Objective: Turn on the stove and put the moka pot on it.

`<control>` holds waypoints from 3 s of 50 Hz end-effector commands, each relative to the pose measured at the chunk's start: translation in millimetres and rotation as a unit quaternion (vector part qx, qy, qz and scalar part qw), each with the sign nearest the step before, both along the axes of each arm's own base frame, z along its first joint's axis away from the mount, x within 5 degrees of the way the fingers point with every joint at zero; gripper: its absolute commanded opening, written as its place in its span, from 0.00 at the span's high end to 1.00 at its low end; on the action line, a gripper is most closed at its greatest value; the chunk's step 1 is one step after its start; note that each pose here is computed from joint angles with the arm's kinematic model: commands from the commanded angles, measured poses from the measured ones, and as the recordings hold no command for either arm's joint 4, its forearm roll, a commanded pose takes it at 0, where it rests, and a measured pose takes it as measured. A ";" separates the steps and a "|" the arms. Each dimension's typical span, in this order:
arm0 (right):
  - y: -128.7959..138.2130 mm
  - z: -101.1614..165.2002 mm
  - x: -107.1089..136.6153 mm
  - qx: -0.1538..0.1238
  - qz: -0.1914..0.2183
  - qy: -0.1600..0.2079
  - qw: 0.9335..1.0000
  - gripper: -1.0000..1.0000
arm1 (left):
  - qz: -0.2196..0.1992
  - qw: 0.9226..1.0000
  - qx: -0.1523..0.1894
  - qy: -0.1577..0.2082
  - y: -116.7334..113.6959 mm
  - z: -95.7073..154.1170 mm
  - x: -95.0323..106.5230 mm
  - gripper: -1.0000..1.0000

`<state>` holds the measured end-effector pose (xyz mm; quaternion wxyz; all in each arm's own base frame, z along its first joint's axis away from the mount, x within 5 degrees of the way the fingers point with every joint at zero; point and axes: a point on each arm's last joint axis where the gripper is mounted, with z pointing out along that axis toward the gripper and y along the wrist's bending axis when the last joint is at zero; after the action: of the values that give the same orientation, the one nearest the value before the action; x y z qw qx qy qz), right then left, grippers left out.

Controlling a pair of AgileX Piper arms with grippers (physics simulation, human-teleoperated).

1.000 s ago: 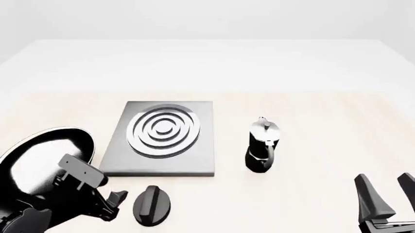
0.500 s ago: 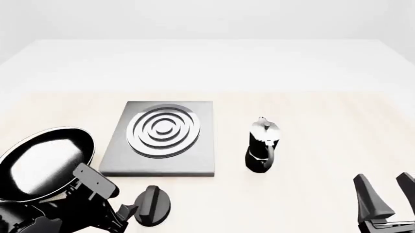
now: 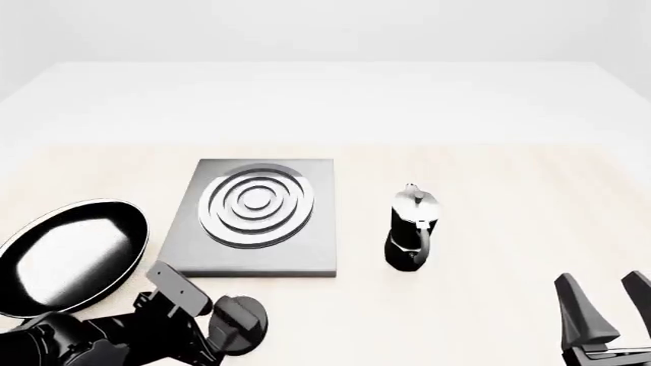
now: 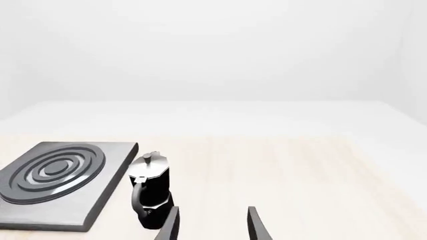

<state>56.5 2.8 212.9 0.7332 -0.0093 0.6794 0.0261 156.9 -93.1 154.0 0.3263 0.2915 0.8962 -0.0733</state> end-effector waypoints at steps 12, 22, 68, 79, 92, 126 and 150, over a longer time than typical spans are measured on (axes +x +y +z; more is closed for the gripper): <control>0.0 -0.1 -0.3 0.000 0.000 0.000 1.000 0.00 | -0.024 0.999 -0.024 -0.029 -8.0 47.4 -7.5 0.00; 0.3 -0.2 -0.4 -0.003 0.002 0.000 1.000 0.00 | -0.023 0.996 -0.047 -0.074 -0.7 110.0 -14.6 0.00; 17.5 72.7 71.1 -0.055 0.055 0.084 0.993 0.00 | 0.147 0.944 -0.203 -0.216 64.5 179.6 -80.1 0.00; 40.1 108.0 116.7 -0.055 0.098 0.123 0.986 0.00 | 0.149 0.940 -0.218 -0.217 64.7 172.7 -82.4 0.00; 66.4 99.7 159.8 -0.028 0.125 0.215 0.968 0.00 | 0.156 0.937 -0.226 -0.217 67.1 165.2 -87.9 0.00; 88.5 53.1 156.8 -0.018 0.151 0.335 0.930 0.00 | 0.151 0.938 -0.227 -0.216 66.4 164.1 -88.0 0.00; 95.4 -7.7 167.4 -0.031 0.147 0.388 0.909 0.00 | 0.153 0.938 -0.227 -0.213 66.6 160.1 -88.6 0.00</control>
<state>221.3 97.8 226.0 0.4158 -0.1203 0.8933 0.1206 67.7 -26.3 315.7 0.5755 0.0783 0.7980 -0.1609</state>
